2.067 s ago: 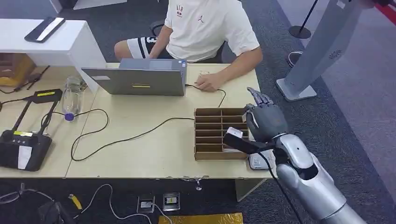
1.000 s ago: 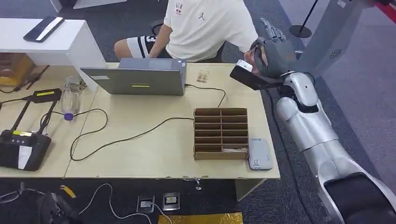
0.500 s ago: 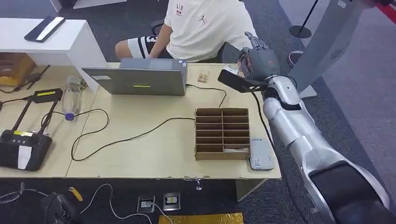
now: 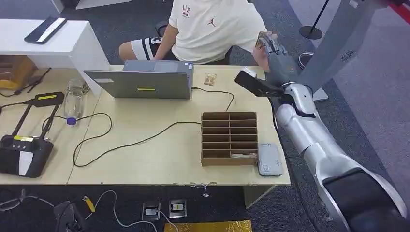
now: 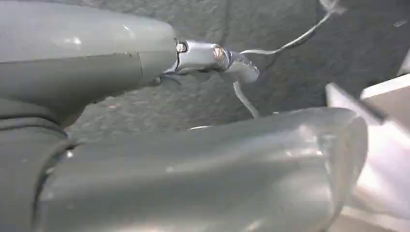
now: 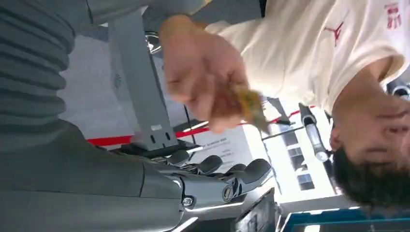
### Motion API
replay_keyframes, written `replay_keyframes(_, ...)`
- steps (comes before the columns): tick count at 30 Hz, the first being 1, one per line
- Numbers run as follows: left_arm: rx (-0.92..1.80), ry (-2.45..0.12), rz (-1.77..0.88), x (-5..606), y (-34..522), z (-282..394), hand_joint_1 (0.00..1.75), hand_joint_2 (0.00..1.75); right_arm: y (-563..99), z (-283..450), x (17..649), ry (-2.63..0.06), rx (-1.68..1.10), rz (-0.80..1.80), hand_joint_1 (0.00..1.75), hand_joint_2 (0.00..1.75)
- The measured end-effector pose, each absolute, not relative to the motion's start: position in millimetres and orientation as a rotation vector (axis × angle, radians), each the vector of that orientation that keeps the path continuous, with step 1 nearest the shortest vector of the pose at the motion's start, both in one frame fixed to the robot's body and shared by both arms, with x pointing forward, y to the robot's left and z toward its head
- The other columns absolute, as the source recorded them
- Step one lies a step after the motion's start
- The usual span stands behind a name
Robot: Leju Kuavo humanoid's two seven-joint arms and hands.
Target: Pass the card to the sensor for recognition and then transmit it.
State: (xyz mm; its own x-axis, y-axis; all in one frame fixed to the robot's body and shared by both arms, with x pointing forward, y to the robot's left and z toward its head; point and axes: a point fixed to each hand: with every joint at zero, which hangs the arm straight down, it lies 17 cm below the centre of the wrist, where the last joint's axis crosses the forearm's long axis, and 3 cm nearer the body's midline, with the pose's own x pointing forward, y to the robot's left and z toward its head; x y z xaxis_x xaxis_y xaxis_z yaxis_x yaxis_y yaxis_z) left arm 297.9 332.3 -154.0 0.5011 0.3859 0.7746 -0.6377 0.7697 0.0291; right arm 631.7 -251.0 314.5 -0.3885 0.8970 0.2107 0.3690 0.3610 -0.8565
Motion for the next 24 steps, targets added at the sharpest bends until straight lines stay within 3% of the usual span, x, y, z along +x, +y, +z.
replay_keyframes(8,0.356,-0.783,0.778,297,431,-151,0.00,0.00,-324,364,632,-1.965,-1.194,0.673,0.00,1.75)
replay_keyframes(15,0.386,-0.730,0.685,274,441,-159,0.00,0.00,-505,397,598,-1.852,-1.367,0.208,0.00,1.75)
replay_keyframes(19,0.396,-0.711,0.648,264,442,-161,0.00,0.00,-609,370,555,-1.700,-1.429,0.016,0.00,1.75)
replay_keyframes(24,0.391,-0.677,0.629,249,438,-163,0.00,0.00,-706,286,483,-1.423,-1.477,-0.086,0.00,1.75)
